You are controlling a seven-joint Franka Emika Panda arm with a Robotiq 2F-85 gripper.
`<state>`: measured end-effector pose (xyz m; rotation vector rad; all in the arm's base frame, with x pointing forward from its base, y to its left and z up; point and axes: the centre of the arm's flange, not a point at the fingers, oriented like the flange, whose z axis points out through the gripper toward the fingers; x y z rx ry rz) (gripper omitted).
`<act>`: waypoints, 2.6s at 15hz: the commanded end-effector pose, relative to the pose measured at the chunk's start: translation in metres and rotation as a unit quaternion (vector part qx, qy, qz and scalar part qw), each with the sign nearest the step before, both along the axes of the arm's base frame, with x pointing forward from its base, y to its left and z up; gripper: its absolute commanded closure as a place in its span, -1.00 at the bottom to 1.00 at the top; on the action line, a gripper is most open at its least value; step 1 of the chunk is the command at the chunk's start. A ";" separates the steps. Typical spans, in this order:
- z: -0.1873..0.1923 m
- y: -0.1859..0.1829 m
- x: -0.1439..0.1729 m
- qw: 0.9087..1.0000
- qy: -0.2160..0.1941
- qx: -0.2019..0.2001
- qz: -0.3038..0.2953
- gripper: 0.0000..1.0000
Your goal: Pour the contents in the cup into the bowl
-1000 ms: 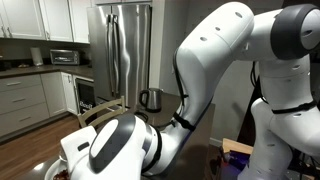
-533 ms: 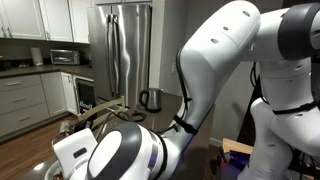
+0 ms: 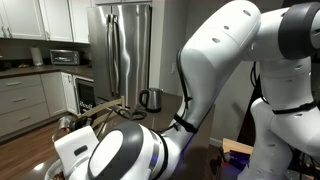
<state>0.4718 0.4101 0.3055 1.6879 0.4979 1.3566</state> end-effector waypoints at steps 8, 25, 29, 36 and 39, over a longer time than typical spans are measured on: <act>0.019 -0.013 -0.011 0.996 -0.085 -0.034 0.005 0.98; -0.033 -0.023 0.036 0.992 -0.106 -0.065 0.003 0.98; -0.041 -0.026 0.055 0.991 -0.110 -0.071 0.001 0.98; -0.024 -0.019 0.047 0.988 -0.140 -0.071 0.005 0.98; -0.017 -0.018 0.042 0.984 -0.161 -0.081 -0.001 0.98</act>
